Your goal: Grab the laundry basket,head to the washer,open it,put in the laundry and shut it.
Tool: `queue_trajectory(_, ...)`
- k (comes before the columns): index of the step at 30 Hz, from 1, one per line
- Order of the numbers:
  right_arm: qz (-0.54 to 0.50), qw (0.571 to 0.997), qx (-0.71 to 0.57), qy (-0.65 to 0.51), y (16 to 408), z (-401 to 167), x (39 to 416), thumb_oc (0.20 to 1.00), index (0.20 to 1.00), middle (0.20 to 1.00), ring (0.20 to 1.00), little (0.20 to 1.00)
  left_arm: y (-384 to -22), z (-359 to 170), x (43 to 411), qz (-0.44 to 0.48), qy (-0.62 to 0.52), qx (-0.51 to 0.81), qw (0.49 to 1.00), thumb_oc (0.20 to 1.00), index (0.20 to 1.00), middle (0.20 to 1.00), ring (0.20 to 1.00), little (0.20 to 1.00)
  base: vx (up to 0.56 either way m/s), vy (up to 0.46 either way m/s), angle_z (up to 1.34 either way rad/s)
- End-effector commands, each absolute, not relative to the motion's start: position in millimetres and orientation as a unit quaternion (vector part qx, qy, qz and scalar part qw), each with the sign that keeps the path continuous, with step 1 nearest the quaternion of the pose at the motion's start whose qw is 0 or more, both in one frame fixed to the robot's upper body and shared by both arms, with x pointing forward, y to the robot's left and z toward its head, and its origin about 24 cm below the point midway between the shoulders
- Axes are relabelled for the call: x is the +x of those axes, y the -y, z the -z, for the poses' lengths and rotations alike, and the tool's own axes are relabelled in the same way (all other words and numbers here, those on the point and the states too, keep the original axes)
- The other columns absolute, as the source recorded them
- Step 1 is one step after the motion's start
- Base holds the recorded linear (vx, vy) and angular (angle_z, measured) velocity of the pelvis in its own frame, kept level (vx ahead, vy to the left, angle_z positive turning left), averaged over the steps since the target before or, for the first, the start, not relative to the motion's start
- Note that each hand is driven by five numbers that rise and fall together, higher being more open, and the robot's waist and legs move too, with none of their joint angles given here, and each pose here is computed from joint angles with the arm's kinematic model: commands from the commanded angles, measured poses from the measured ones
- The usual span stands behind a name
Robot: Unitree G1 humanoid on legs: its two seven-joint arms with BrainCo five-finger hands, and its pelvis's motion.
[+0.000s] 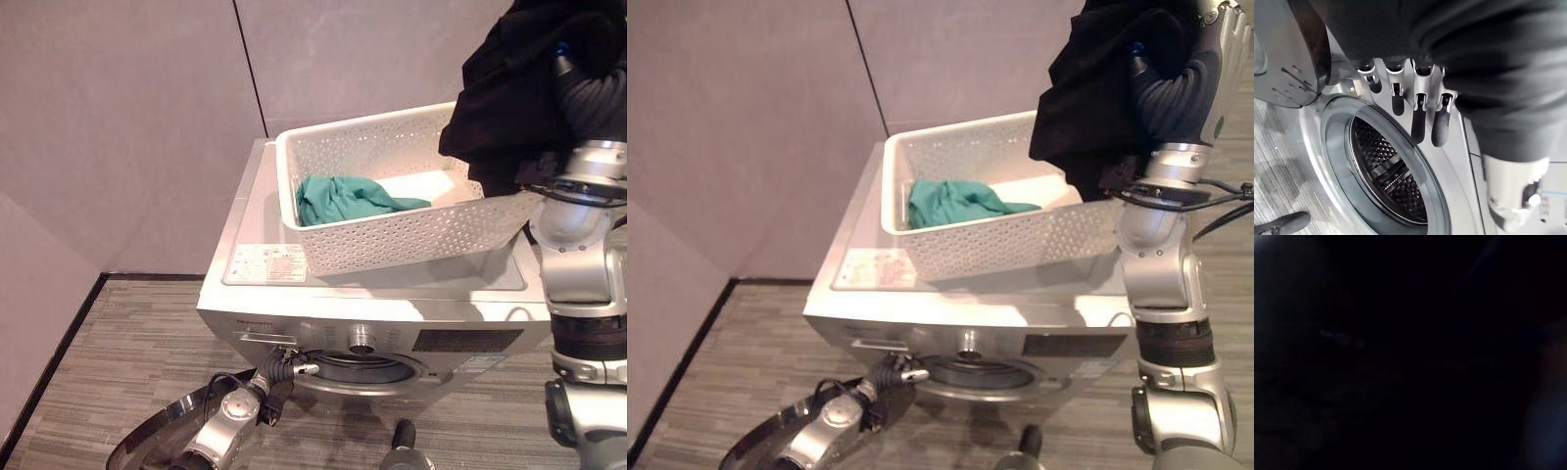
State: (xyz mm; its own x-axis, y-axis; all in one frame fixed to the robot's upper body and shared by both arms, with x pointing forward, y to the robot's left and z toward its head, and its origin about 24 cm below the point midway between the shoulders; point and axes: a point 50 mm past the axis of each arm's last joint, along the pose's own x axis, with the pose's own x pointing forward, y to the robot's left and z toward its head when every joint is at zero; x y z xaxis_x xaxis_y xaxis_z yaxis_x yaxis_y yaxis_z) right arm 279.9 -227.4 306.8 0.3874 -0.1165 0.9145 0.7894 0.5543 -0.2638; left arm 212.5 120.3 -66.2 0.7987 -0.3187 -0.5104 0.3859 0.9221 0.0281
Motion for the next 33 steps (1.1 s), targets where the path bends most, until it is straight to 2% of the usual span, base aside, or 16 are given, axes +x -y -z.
queue_trajectory(1,0.327,0.712,-0.391,0.483,231,-335,282,0.2,0.2,0.2,0.2,0.2,-98,-25,290,0.2,-0.017,0.07,0.977,1.0,1.0,1.0,1.0,1.0,-0.16,0.085,0.0)
queue_trajectory(2,0.342,0.694,-0.402,0.489,234,-345,278,0.2,0.2,0.2,0.2,0.2,-104,-18,287,0.19,-0.034,0.072,0.979,1.0,1.0,1.0,1.0,1.0,-0.16,0.087,0.0)
queue_trajectory(3,0.342,0.694,-0.403,0.49,234,-346,278,0.2,0.2,0.2,0.2,0.2,-104,-18,288,0.19,-0.032,0.071,0.979,1.0,1.0,1.0,1.0,1.0,-0.21,0.095,-0.04)
queue_trajectory(4,0.352,0.671,-0.413,0.505,232,-359,272,0.2,0.2,0.2,0.2,0.2,-115,-12,286,0.171,-0.048,0.073,0.981,1.0,1.0,1.0,1.0,1.0,-0.1,0.052,-0.18)
queue_trajectory(8,0.351,0.651,-0.42,0.526,224,-369,267,0.2,0.2,0.2,0.2,0.2,-132,-3,282,0.144,-0.071,0.084,0.983,1.0,1.0,1.0,1.0,1.0,-0.14,0.008,-0.31)
queue_trajectory(12,0.308,0.628,-0.406,0.589,186,-370,253,0.2,0.2,0.2,0.2,0.2,-154,8,269,0.092,-0.093,0.068,0.989,1.0,1.0,1.0,1.0,1.0,-0.16,-0.196,-0.25)
queue_trajectory(19,0.237,0.656,-0.349,0.625,157,-355,248,0.2,0.2,0.2,0.2,0.2,-176,9,255,0.039,-0.092,0.044,0.994,1.0,1.0,1.0,1.0,1.0,-0.19,-0.352,-0.48)
queue_trajectory(21,0.191,0.681,-0.317,0.631,147,-344,247,0.2,0.2,0.2,0.2,0.2,-179,9,251,0.026,-0.087,0.03,0.995,1.0,1.0,1.0,1.0,1.0,-0.26,-0.496,-0.73)
queue_trajectory(28,0.139,0.702,-0.312,0.625,140,-326,245,0.2,0.2,0.2,0.2,0.2,-167,-1,258,0.03,-0.06,0.007,0.998,1.0,1.0,1.0,1.0,1.0,-0.2,-0.194,-0.04)
queue_trajectory(30,0.086,0.71,-0.283,0.639,123,-325,242,0.2,0.2,0.2,0.2,0.2,-161,-8,259,0.031,-0.04,-0.011,0.999,1.0,1.0,1.0,1.0,1.0,-0.15,0.045,-0.12)
queue_trajectory(33,0.067,0.72,-0.272,0.635,116,-323,243,0.2,0.2,0.2,0.2,0.2,-158,-7,257,0.035,-0.045,-0.017,0.998,1.0,1.0,1.0,1.0,1.0,-0.01,0.068,-0.17)
